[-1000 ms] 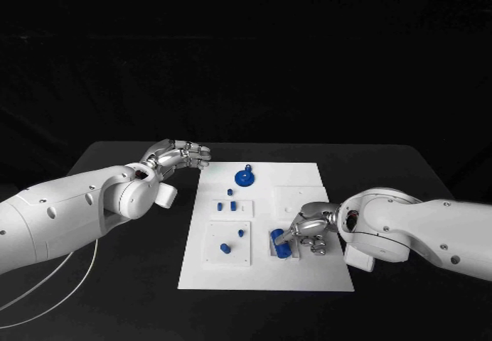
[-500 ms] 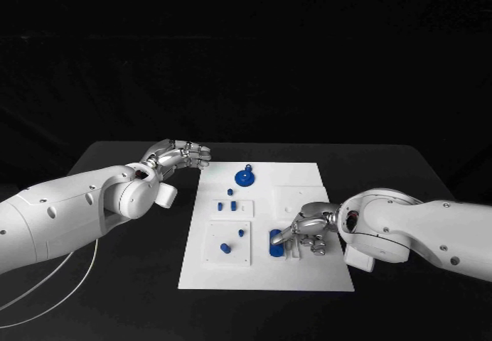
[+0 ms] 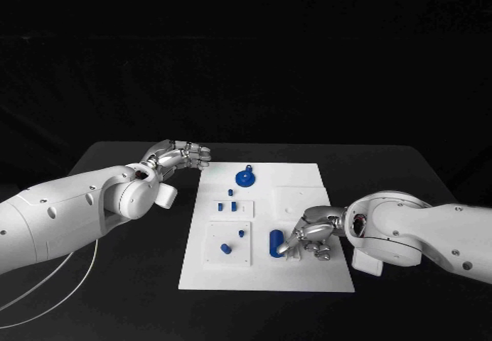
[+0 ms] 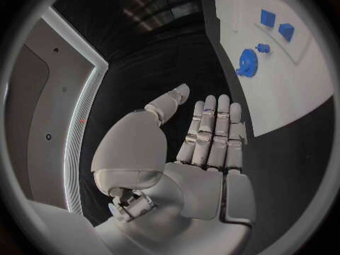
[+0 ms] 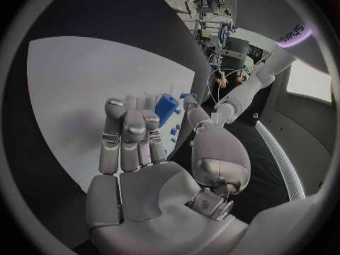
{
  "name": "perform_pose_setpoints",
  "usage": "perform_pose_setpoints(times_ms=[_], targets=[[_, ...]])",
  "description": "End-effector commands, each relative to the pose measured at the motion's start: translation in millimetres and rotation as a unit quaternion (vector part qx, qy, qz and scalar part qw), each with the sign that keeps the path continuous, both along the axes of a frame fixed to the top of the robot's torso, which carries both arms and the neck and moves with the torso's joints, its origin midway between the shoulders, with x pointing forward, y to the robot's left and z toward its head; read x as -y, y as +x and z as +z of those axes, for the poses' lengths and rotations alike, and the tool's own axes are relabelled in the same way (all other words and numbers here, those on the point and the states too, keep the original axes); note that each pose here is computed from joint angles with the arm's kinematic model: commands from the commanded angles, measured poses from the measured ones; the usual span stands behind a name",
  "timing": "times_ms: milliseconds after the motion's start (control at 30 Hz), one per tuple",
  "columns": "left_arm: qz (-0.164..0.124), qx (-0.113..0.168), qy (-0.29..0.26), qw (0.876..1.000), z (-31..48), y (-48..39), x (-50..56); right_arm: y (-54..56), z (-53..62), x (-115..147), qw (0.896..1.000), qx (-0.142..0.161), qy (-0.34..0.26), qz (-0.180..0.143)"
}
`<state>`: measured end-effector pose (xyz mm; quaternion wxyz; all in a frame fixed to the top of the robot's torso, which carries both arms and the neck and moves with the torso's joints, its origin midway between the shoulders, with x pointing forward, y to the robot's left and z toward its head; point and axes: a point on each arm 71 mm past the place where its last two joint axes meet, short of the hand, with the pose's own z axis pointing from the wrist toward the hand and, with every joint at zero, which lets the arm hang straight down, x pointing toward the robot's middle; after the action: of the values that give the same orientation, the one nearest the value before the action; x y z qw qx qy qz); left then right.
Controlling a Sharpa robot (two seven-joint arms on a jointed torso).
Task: Assemble the parts on the task board
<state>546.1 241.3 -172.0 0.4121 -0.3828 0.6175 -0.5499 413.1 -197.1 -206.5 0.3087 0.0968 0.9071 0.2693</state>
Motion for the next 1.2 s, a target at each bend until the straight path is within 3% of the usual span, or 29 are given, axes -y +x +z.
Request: perform_pose_setpoints(times_ms=[33, 367, 1200], targets=[[-0.007, 0.001, -0.006, 1.0, 0.9, -0.4, 1.9, -3.2, -0.5, -3.9, 0.999, -0.003, -0.001, 0.033], [-0.008, -0.001, -0.008, 1.0, 0.8, -0.6, 2.3, 0.3, -1.1, -3.5, 1.0, 0.006, -0.016, 0.016], [-0.007, -0.004, -0.007, 1.0, 0.3, -0.8, 0.7, -0.4, -8.1, -4.0, 0.998, -0.024, -0.044, 0.03]])
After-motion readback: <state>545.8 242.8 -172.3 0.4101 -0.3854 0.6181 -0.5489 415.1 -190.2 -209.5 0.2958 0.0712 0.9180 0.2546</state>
